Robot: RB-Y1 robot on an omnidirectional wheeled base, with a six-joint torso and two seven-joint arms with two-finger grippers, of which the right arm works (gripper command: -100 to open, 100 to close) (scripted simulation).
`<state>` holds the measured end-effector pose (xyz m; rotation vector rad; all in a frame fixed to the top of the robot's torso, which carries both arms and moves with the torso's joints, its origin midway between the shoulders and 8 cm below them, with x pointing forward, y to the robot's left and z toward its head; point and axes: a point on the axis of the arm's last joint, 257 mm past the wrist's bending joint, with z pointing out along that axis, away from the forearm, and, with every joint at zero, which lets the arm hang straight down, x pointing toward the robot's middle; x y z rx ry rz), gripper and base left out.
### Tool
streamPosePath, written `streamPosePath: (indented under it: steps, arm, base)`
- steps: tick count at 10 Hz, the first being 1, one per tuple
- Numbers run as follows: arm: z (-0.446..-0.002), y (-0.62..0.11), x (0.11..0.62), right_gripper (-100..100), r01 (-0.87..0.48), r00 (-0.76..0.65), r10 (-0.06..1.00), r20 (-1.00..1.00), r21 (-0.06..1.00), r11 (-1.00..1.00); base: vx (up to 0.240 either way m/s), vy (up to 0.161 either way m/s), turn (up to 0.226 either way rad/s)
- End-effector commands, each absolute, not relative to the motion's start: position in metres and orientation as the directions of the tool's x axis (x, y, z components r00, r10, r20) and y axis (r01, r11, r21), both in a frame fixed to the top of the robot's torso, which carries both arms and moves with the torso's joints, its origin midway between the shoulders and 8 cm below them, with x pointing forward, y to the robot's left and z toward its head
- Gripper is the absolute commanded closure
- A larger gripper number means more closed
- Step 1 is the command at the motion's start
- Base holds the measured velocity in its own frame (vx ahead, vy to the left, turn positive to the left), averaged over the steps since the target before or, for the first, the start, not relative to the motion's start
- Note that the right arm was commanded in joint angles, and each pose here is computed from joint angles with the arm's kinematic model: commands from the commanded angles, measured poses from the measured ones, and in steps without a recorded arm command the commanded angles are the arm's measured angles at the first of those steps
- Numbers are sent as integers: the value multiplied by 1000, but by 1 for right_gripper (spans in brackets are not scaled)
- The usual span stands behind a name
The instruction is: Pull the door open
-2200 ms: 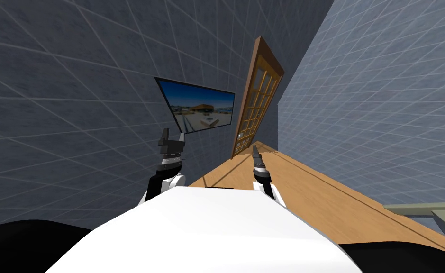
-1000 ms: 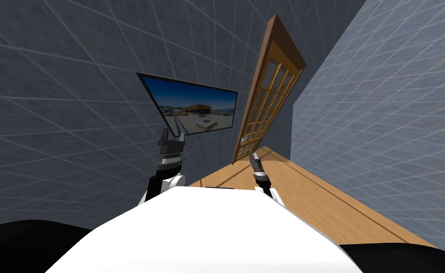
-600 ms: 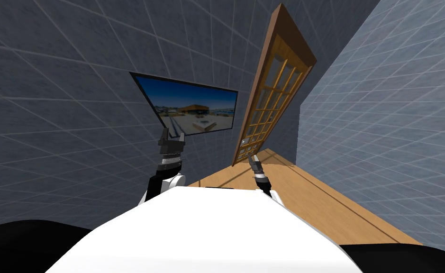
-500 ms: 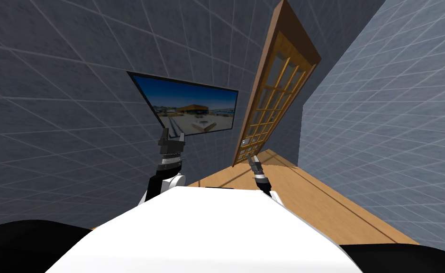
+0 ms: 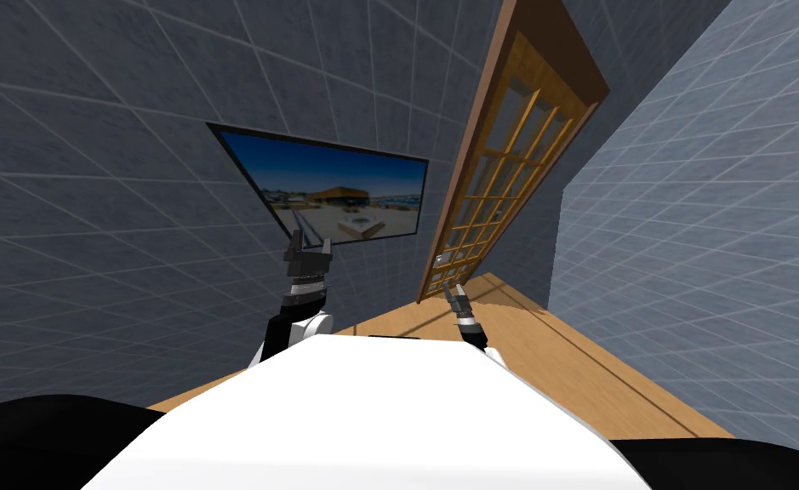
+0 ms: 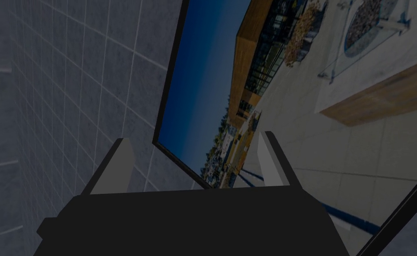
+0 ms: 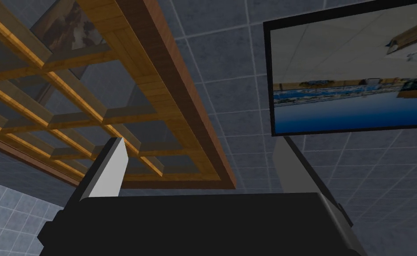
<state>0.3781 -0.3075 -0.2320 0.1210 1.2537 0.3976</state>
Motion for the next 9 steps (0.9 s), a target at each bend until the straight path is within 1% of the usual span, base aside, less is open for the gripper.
streamPosePath:
  steps: [1,4,6,9]
  arm:
    - [-246,-310,376,-100,-209,239,319,-917,272,939]
    - [-264,-313,373,-100,-189,216,270,-938,232,954]
    - [-281,-315,368,-100,-172,192,226,-955,194,966]
    - [-298,-316,364,-100,-158,167,185,-968,159,975]
  base:
    - [109,-123,113]
    - [66,-97,95]
    - [93,-131,132]
    - [65,-101,76]
